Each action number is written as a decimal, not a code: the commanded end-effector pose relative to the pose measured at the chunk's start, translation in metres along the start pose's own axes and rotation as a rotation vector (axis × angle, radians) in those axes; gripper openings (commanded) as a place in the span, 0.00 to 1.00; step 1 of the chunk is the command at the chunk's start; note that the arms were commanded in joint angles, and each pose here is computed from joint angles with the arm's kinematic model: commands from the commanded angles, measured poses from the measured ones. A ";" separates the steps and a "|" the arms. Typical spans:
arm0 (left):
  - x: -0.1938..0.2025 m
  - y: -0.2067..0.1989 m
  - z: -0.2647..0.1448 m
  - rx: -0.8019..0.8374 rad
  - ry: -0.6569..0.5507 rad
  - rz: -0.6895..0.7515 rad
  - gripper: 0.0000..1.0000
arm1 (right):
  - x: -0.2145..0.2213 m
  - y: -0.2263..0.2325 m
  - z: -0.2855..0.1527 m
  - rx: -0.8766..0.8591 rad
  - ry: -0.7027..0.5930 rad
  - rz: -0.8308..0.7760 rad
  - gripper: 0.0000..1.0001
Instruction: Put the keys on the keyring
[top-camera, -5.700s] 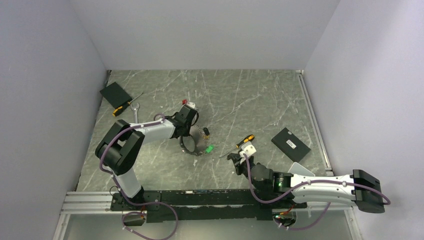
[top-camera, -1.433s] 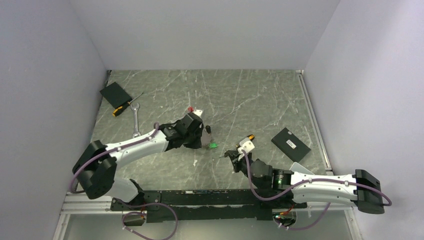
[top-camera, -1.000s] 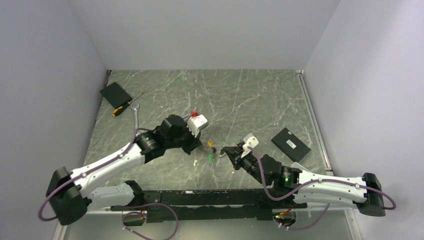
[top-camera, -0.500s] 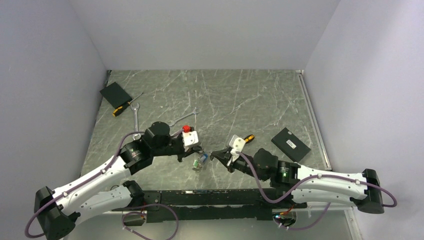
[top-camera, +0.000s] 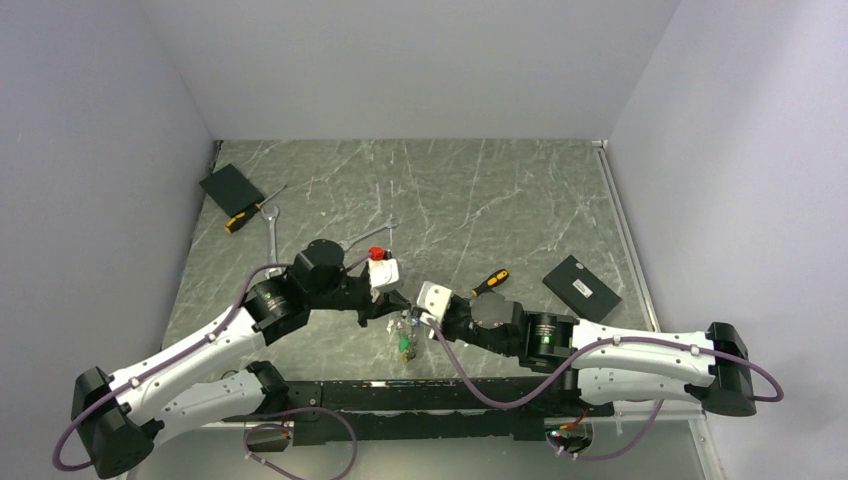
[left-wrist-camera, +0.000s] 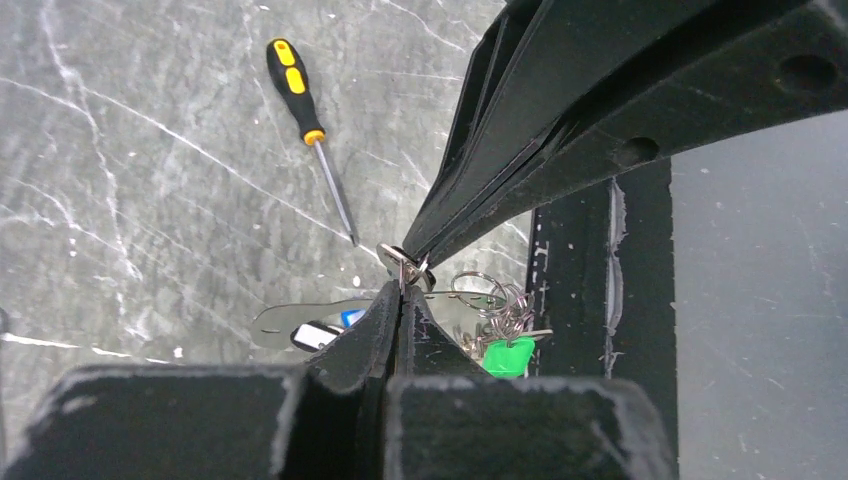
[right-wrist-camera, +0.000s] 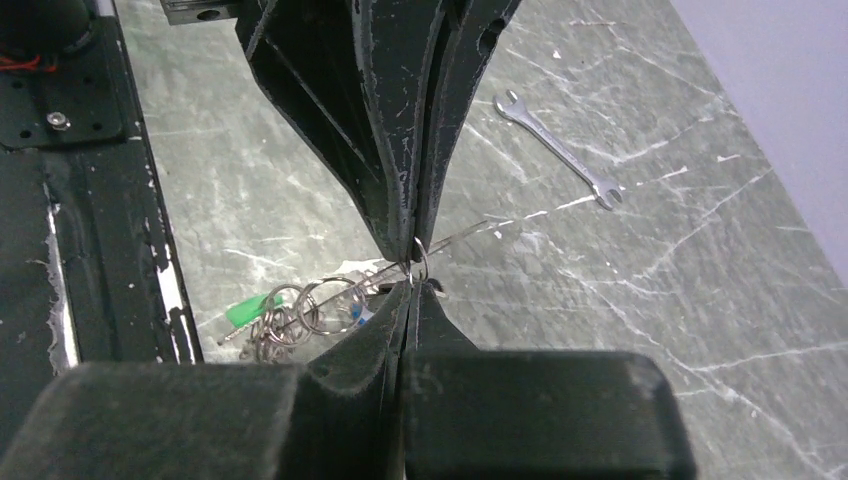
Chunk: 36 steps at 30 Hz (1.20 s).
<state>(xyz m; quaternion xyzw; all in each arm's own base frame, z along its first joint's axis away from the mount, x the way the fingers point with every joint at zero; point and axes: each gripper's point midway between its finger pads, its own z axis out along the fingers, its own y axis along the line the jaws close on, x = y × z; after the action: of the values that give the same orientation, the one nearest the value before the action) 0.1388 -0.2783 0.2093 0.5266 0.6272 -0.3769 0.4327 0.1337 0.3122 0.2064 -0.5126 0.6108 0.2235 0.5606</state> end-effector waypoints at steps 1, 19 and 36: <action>-0.030 -0.010 0.000 0.057 -0.059 -0.047 0.00 | -0.029 -0.019 -0.007 0.059 -0.059 -0.044 0.00; -0.025 -0.003 0.004 0.022 -0.021 -0.115 0.00 | -0.036 -0.023 -0.018 0.058 -0.077 -0.044 0.00; -0.024 0.000 0.008 0.025 -0.019 -0.149 0.00 | -0.033 -0.011 -0.011 0.002 -0.065 -0.046 0.00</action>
<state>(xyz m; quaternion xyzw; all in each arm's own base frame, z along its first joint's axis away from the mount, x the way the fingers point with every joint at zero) 0.1382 -0.2844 0.1944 0.4890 0.6818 -0.3955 0.3737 0.1331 0.3020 0.2153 -0.5304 0.5980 0.2071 0.5641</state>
